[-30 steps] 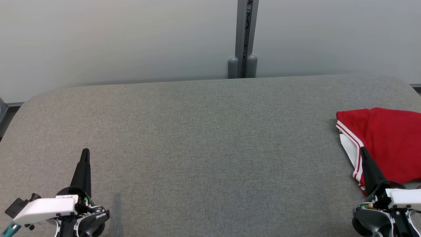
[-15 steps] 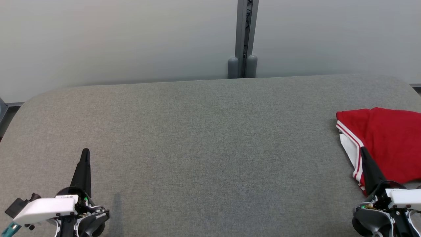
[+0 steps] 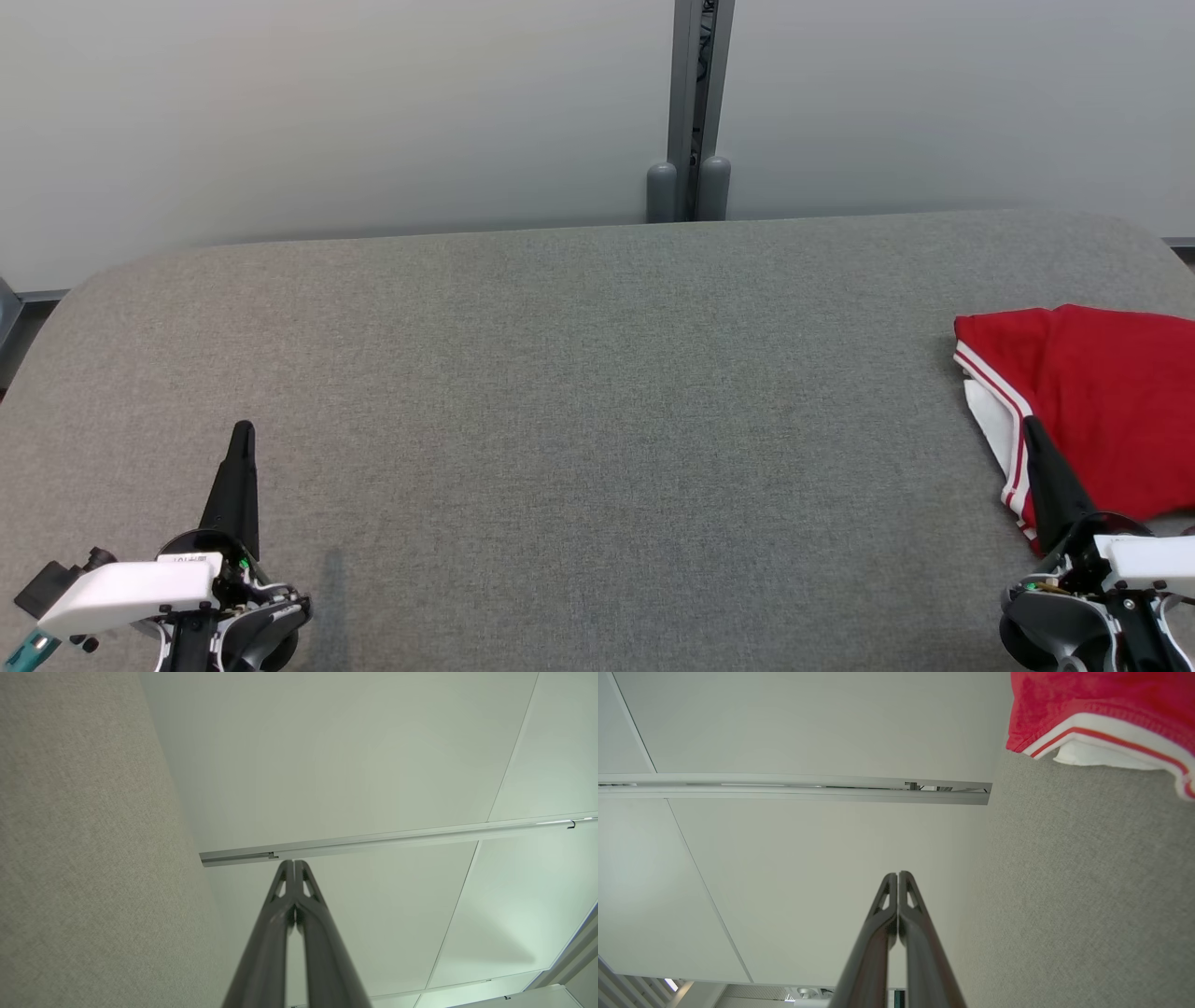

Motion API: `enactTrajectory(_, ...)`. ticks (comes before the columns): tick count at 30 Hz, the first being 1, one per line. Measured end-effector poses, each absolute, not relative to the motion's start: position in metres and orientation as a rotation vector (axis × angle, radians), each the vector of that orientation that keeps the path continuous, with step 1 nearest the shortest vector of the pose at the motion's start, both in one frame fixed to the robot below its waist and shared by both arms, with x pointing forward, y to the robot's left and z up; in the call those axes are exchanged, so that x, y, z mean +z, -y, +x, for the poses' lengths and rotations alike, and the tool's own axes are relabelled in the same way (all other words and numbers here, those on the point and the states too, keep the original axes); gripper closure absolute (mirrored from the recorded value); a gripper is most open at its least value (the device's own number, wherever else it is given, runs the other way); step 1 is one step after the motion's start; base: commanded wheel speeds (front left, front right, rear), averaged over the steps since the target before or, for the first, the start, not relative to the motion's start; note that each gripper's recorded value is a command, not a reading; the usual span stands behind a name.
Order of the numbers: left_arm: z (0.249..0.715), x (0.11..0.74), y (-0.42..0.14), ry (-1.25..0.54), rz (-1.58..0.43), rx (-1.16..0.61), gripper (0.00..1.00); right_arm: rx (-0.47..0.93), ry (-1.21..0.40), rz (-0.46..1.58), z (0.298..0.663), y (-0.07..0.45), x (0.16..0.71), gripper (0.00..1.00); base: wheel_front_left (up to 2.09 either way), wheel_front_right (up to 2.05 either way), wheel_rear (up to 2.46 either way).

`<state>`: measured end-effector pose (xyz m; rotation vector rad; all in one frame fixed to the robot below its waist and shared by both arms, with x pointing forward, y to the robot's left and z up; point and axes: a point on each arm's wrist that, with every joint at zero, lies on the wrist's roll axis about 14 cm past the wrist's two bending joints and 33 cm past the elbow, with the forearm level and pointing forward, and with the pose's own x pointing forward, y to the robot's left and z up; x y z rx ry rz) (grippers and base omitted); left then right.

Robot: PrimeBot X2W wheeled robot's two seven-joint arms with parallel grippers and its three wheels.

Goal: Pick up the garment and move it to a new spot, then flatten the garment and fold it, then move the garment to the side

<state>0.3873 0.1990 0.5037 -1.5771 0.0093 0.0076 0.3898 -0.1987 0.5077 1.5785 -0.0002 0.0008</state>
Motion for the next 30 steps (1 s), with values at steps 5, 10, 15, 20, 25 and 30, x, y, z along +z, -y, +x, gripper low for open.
enactTrajectory(5,0.3873,0.5037,-0.1990,-0.009,-1.577,0.007,1.00,0.001,0.000,1.579,0.3898,0.1987,0.5076,1.00,0.00,0.00,0.00)
enactTrajectory(10,0.3873,0.5038,-0.1990,-0.009,-1.577,0.007,1.00,0.001,0.000,1.579,0.3898,0.1987,0.5077,1.00,0.00,0.00,0.00)
enactTrajectory(15,0.3873,0.5038,-0.1990,-0.009,-1.577,0.007,1.00,0.001,0.000,1.579,0.3898,0.1986,0.5077,1.00,0.00,0.00,0.00)
enactTrajectory(20,0.3873,0.5038,-0.1990,-0.009,-1.577,0.007,1.00,0.001,0.000,1.579,0.3898,0.1987,0.5076,1.00,0.00,0.00,0.00)
enactTrajectory(25,0.3873,0.5038,-0.1990,-0.009,-1.577,0.007,1.00,0.001,0.000,1.579,0.3897,0.1987,0.5076,1.00,0.00,0.00,0.00)
enactTrajectory(30,0.3873,0.5038,-0.1990,-0.009,-1.577,0.007,1.00,0.001,0.000,1.579,0.3897,0.1987,0.5077,1.00,0.00,0.00,0.00)
